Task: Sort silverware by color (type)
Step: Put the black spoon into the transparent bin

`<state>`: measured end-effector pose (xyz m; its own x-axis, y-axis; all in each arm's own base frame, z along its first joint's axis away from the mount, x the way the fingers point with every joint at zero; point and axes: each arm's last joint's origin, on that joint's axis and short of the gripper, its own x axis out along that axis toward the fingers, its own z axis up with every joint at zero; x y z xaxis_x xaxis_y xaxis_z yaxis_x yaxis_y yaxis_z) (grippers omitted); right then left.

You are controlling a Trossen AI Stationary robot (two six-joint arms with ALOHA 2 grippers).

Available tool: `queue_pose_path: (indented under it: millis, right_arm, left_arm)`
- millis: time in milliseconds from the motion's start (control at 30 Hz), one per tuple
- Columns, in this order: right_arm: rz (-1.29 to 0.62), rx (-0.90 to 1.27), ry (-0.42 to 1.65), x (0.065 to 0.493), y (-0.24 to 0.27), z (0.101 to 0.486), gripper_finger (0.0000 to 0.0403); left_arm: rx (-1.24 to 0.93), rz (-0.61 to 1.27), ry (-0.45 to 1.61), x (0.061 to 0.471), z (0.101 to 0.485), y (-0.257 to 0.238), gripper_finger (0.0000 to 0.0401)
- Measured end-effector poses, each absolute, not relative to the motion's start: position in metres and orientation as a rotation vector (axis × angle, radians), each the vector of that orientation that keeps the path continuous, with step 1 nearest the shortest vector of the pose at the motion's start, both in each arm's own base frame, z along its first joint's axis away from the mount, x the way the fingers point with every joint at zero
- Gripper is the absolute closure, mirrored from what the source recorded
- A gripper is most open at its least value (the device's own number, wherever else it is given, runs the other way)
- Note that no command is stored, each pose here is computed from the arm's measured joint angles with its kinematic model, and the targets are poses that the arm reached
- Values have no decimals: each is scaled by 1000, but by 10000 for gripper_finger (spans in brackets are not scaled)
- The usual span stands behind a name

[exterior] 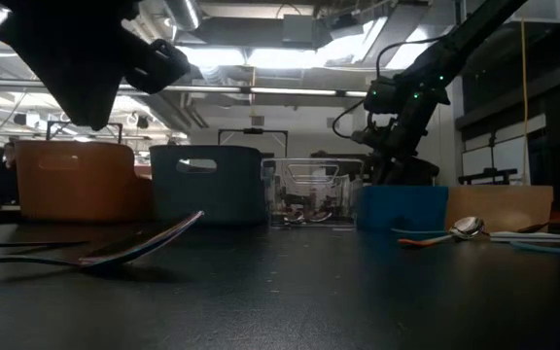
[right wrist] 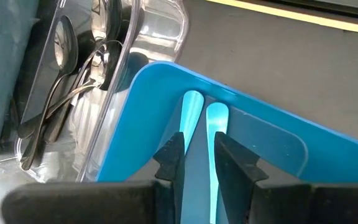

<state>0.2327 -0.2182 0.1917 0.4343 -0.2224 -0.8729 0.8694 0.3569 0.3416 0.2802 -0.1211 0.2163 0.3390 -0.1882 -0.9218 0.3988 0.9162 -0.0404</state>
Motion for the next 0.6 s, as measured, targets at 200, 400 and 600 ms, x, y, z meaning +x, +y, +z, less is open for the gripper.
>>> queue_pose_path:
  millis: [200, 400, 600]
  right_arm:
    - [-821, 940, 834, 233, -218, 192, 324]
    - [-821, 940, 834, 233, -218, 192, 324]
    - [-815, 943, 834, 233, -218, 192, 324]
  left_arm:
    - [206, -376, 1160, 280, 217, -124, 313]
    - [291, -370, 1139, 280, 217, -123, 276]
    - [599, -641, 1105, 273, 215, -130, 290]
